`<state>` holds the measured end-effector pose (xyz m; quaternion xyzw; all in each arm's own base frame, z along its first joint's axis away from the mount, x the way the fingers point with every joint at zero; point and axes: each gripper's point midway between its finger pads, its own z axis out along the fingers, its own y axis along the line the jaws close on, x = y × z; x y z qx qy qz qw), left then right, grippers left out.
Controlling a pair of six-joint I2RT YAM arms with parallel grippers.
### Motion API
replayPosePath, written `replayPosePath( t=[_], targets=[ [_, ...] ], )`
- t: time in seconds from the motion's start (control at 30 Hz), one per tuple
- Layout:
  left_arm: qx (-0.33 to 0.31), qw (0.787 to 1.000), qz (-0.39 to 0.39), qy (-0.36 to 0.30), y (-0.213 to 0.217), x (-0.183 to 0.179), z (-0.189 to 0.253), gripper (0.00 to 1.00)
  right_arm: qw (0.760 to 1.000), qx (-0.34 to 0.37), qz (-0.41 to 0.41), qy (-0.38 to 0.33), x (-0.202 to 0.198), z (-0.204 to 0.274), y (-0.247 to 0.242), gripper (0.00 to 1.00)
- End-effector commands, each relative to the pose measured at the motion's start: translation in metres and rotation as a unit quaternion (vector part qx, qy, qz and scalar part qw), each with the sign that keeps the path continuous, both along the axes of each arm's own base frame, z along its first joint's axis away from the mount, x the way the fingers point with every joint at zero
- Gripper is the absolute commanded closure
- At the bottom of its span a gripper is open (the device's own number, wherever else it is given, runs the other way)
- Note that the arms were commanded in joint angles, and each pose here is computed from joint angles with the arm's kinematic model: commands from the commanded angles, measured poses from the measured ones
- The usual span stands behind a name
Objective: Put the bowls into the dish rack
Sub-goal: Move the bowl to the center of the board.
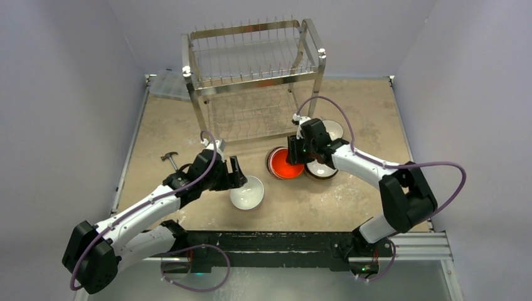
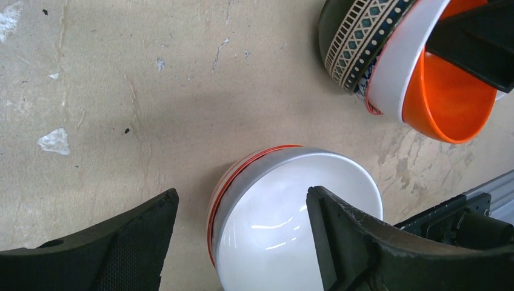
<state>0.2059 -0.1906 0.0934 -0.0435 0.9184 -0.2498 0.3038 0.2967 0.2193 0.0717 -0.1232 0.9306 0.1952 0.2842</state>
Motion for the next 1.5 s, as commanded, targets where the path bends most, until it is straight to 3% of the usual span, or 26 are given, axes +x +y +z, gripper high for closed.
replayPosePath(
  t=[0.0,0.43,0.63,0.93,1.13,1.3,1.47],
  targets=[
    [-0.005,0.999,-0.005,-0.034,-0.007,0.015,0.023,0.22,0.998,0.001,-0.008,-0.061,0.035,0.022,0.007,0.53],
    [-0.037,0.993,-0.079,-0.077,-0.059,0.054,0.063,0.1,0.996,0.004,0.002,-0.086,0.048,0.034,0.015,0.58],
    [-0.067,0.99,-0.104,-0.065,-0.093,0.075,0.057,0.09,0.995,0.019,0.013,-0.093,0.046,0.037,0.02,0.61],
    [-0.042,0.992,-0.119,-0.014,-0.112,0.092,0.013,0.1,0.99,0.069,0.049,-0.112,0.043,0.056,0.039,0.61],
    [-0.058,0.991,-0.118,-0.01,-0.116,0.093,0.006,0.26,0.986,0.1,0.064,-0.114,0.043,0.059,0.052,0.61],
    [-0.106,0.986,-0.132,-0.008,-0.124,0.091,0.012,0.52,0.985,0.112,0.069,-0.107,0.047,0.056,0.062,0.61],
    [-0.137,0.978,-0.158,0.004,-0.133,0.082,0.015,0.63,0.985,0.111,0.068,-0.112,0.048,0.063,0.061,0.61]
  ],
)
